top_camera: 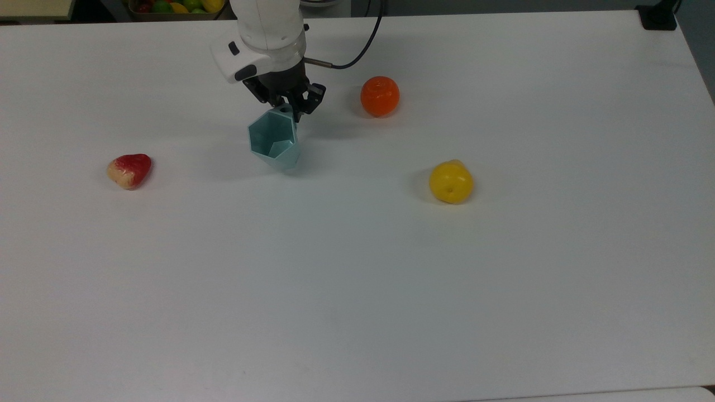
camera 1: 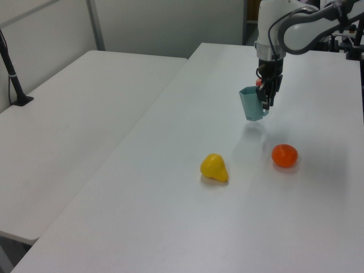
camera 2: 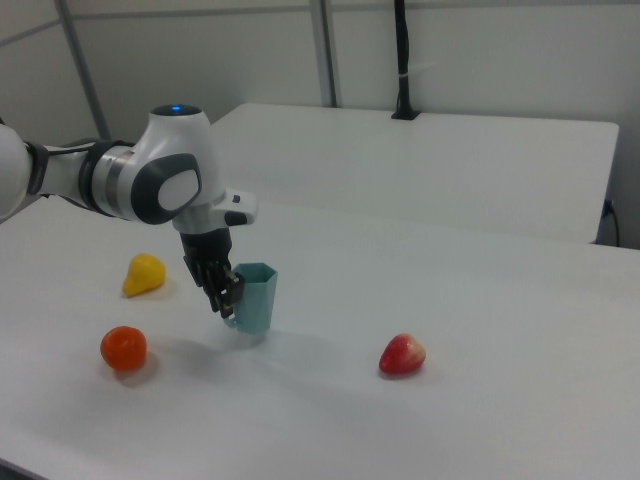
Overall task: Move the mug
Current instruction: 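Lift the teal mug and carry it toward the orange ball, then lower the teal mug upright onto the table and open the gripper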
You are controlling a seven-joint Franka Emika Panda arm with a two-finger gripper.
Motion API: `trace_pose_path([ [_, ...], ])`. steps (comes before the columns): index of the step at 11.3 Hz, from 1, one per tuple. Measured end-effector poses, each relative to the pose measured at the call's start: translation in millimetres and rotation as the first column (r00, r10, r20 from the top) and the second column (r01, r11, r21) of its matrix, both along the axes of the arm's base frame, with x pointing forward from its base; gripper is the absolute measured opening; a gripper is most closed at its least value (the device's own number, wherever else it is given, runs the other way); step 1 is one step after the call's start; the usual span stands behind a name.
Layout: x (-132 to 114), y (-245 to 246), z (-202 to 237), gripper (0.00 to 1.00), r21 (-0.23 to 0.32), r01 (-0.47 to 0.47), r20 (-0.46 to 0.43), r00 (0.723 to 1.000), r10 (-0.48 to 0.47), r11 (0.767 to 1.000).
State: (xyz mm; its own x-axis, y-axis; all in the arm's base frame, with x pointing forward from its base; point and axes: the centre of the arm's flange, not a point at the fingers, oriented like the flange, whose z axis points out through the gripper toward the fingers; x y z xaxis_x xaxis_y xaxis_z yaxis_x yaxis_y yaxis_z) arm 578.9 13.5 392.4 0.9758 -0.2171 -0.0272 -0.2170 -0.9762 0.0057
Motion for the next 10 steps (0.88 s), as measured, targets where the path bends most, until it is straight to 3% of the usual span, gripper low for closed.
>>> trace_pose_path([
  [8, 5.9, -10.9, -22.8, 0.26, -0.020, -0.003, 0.006, 1.000, 0.003, 1.000],
  [9, 6.0, -10.8, -22.8, 0.30, -0.021, -0.003, 0.006, 1.000, 0.003, 1.000],
  [10, 6.0, -10.8, -23.2, 0.44, -0.021, -0.003, 0.006, 1.000, 0.004, 1.000],
])
